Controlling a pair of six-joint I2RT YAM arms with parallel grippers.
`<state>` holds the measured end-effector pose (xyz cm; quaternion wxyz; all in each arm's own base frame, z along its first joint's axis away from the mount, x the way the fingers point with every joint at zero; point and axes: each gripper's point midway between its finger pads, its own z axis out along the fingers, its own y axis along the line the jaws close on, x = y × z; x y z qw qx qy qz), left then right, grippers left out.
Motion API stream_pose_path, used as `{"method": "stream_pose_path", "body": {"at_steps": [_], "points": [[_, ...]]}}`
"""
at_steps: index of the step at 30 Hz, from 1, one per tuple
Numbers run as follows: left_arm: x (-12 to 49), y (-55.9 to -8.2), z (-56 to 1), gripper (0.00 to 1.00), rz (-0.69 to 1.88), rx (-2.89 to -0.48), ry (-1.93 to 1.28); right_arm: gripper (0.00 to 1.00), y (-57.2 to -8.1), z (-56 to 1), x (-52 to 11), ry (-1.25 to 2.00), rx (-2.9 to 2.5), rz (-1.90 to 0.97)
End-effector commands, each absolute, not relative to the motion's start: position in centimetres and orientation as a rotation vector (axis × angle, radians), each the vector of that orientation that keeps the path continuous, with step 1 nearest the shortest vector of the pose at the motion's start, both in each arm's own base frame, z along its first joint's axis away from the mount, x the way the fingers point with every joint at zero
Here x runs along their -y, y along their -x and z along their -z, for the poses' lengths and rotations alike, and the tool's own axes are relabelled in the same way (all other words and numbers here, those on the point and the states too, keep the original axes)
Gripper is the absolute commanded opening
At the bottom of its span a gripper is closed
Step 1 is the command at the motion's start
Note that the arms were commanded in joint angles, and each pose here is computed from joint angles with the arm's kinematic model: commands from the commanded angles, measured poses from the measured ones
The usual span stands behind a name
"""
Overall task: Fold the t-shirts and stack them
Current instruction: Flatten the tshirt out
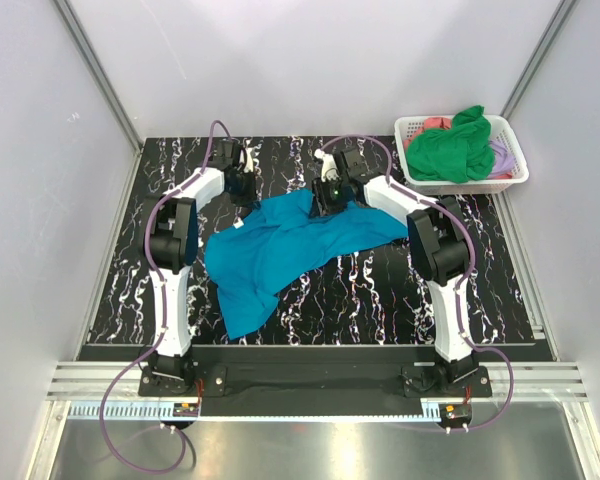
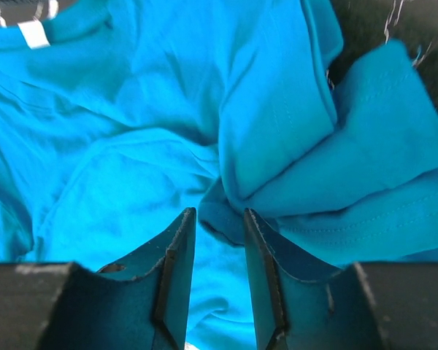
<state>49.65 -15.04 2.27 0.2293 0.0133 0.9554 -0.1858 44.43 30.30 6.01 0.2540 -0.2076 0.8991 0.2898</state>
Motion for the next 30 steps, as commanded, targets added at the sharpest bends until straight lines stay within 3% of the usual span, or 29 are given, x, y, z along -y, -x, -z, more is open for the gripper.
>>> {"method": "stream_pose_path", "body": {"at_steps": [1,2,7,11,16,19,25,30], "points": [[14.4,-48.7,-2.2,0.00,0.476,-2.663,-0.055,0.39,-44.3,-8.5,-30.6,0.605,-2.372,-0.761],[14.4,-48.6,-2.3,0.00,0.476,-2.661,-0.057,0.38,-44.3,-8.5,-30.6,0.609,-2.369,-0.757],[13.8,-48.5,-2.5,0.00,0.442,-2.669,-0.024,0.00,-45.0,-10.5,-30.4,0.579,-2.308,-0.692],[10.5,-48.0,-3.6,0.00,0.364,-2.694,0.165,0.00,-44.7,-14.1,-28.2,0.500,-2.291,-0.576],[5.2,-46.8,-5.9,0.00,0.322,-2.634,0.440,0.00,-39.6,-17.9,-25.1,0.419,-2.338,-0.557],[3.5,-45.8,-5.8,0.00,0.226,-2.662,0.495,0.00,-34.6,-18.3,-22.2,0.320,-2.468,-0.523],[1.8,-43.2,-5.7,0.00,0.116,-2.699,0.560,0.00,-22.0,-19.5,-16.3,-0.168,-2.728,-0.495],[-1.2,-40.1,-5.2,0.00,-0.041,-2.721,0.634,0.00,-12.7,-17.2,-13.6,-0.448,-2.922,-0.488]]}}
